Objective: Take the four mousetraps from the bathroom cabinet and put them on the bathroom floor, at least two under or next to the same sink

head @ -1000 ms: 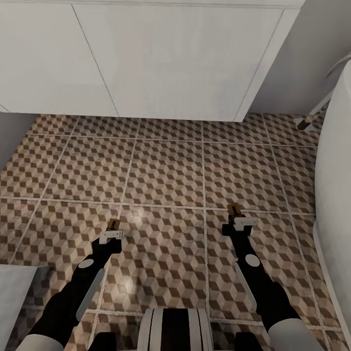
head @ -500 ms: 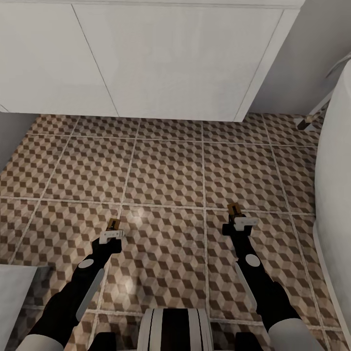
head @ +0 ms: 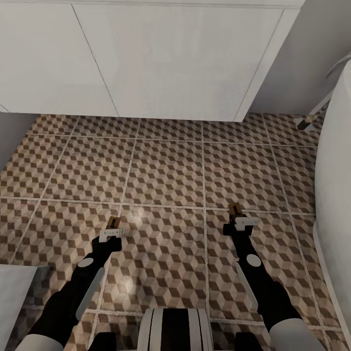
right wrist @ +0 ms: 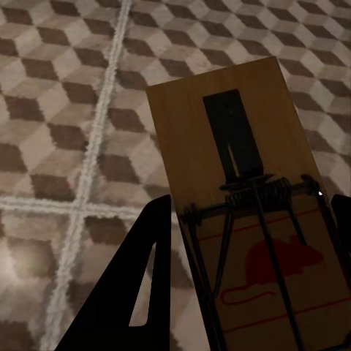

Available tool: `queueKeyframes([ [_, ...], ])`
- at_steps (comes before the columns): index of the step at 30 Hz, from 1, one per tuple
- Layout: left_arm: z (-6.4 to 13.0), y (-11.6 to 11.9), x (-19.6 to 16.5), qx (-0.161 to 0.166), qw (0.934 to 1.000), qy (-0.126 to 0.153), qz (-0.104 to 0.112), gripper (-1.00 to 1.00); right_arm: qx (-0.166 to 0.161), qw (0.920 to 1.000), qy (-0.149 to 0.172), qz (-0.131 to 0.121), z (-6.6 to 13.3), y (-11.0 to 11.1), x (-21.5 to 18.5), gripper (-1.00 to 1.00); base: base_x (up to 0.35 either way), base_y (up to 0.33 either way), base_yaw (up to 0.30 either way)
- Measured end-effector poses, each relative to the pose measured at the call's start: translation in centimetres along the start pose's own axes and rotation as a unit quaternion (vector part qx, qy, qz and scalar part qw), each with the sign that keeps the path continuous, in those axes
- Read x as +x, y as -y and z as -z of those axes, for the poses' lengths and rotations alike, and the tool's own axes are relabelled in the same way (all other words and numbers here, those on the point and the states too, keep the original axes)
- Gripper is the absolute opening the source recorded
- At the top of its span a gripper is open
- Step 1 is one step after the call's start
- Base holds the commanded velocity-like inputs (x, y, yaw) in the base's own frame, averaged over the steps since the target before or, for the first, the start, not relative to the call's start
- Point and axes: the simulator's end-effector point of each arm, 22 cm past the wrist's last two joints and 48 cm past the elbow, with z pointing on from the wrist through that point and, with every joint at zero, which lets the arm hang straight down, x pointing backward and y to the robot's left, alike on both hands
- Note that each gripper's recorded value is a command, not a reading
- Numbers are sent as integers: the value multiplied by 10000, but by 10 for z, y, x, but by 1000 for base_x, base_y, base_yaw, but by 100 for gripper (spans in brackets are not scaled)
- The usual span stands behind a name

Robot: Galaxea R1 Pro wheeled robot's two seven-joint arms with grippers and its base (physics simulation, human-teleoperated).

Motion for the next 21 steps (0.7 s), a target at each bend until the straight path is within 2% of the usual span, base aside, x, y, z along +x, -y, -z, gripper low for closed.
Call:
queueKeyframes([
  [6,7,5,-31,61,9994,329,29,-100,0,10000,0,3,0,0,0,-100,0,0,0],
  [21,10,7,-41,76,9990,430,38,-100,12,10000,5,-3,0,1,0,-100,0,0,0],
])
